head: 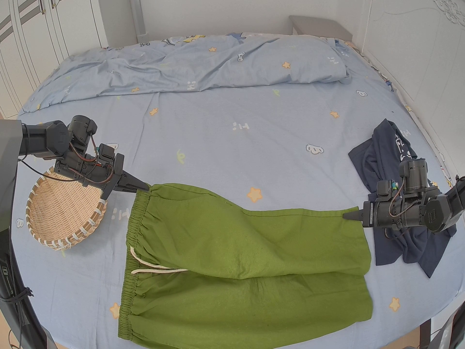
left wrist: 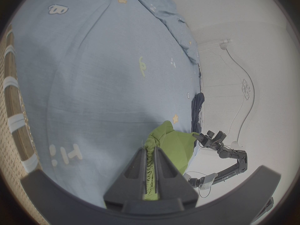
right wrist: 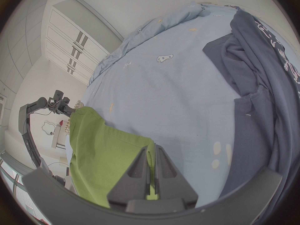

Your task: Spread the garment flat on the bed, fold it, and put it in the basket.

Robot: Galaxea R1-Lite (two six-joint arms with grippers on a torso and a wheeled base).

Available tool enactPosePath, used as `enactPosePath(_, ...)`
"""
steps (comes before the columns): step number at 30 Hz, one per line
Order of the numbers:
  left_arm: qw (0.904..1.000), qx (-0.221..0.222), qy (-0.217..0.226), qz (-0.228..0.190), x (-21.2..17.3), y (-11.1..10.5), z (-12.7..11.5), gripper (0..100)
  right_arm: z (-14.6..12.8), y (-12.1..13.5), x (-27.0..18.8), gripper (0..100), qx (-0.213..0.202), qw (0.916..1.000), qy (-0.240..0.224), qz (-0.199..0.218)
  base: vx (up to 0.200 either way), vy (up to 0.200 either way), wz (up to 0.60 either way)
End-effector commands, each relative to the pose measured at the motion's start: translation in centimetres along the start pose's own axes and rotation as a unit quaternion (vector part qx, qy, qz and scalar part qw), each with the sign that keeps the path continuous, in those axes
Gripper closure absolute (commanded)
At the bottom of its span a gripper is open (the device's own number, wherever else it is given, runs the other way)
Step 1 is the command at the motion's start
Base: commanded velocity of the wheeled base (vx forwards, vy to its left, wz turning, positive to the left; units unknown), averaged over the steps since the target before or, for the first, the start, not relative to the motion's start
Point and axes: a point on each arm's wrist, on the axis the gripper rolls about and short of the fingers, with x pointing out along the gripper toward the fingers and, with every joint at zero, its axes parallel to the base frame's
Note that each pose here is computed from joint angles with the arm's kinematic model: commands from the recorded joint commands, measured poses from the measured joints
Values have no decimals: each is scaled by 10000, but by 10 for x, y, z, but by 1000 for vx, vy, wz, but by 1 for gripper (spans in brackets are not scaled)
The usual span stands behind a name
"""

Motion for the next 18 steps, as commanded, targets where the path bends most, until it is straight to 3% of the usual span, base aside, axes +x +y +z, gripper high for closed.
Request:
enactPosePath(1, 10000, -11, 5, 3, 0, 1, 0, 100, -1, 1, 1, 100, 0, 10000, 45, -15, 0, 0, 0)
enactPosePath(2, 10000, -17, 10, 3, 1, 1, 0, 100, -2, 1, 2, 100, -1, 10000, 50, -49, 0, 0, 0)
enactPosePath(3, 10000, -17, 10, 3, 1, 1, 0, 100, -1, 1, 2, 0, -5, 10000, 43, -48, 0, 0, 0)
enactPosePath(18, 10000, -11, 5, 3, 0, 1, 0, 100, 1, 1, -4, 0, -36, 9999, -67, -81, 0, 0, 0)
